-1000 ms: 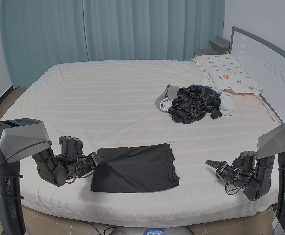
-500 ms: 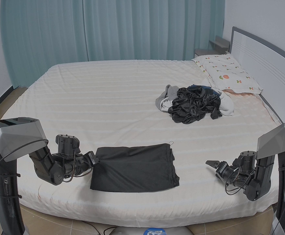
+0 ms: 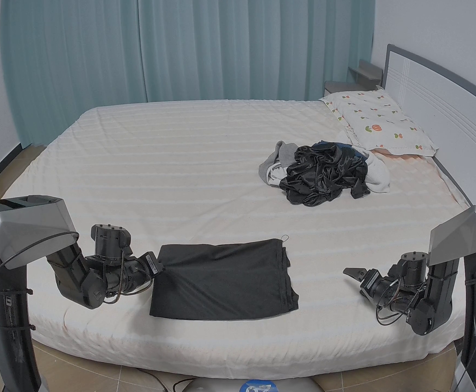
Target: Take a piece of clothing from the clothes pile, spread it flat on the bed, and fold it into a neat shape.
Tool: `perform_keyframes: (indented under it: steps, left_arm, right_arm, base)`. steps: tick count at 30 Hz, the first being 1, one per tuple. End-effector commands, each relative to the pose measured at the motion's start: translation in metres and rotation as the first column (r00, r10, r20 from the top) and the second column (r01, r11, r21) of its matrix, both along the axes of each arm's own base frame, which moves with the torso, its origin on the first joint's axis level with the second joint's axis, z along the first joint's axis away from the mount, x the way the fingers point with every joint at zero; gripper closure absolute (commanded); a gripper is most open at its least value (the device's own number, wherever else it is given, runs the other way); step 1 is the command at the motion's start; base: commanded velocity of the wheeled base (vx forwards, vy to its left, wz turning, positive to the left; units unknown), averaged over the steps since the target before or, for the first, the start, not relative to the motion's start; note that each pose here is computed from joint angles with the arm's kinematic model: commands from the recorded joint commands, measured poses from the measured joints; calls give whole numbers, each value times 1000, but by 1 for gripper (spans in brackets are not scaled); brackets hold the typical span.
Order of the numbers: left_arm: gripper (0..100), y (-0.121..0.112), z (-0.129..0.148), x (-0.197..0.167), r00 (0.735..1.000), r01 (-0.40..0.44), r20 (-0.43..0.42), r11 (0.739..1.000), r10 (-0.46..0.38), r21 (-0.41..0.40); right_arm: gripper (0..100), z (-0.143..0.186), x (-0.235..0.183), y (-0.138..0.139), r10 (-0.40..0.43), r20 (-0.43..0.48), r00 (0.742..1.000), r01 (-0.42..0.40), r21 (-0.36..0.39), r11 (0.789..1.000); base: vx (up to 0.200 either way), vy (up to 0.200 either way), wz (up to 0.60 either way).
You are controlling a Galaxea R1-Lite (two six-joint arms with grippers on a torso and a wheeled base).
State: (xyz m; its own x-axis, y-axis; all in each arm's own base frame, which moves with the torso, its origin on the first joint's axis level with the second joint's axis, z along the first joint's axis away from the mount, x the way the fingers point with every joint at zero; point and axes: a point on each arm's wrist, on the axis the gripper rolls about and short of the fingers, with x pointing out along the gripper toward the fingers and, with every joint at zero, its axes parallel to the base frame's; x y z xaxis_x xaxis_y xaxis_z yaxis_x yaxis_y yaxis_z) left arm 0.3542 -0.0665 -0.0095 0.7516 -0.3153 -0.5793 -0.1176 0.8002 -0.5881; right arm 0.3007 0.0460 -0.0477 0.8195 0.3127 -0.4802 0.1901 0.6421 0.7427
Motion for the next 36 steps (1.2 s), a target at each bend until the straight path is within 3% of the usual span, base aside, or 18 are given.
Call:
perform_keyframes:
  steps: [1, 36]
  left_arm:
    - [100, 1, 0, 0, 1000, -4, -1, 1000, 4, -2]
    - [100, 3, -6, -10, 999, -11, -44, 1000, 11, 2]
  right_arm:
    - [0, 0, 0, 0, 1, 0, 1000, -1, 0, 1000]
    - [0, 0, 0, 0, 3, 2, 1000, -3, -2, 1000]
  base:
    - [0, 200, 0]
    - [0, 200, 0]
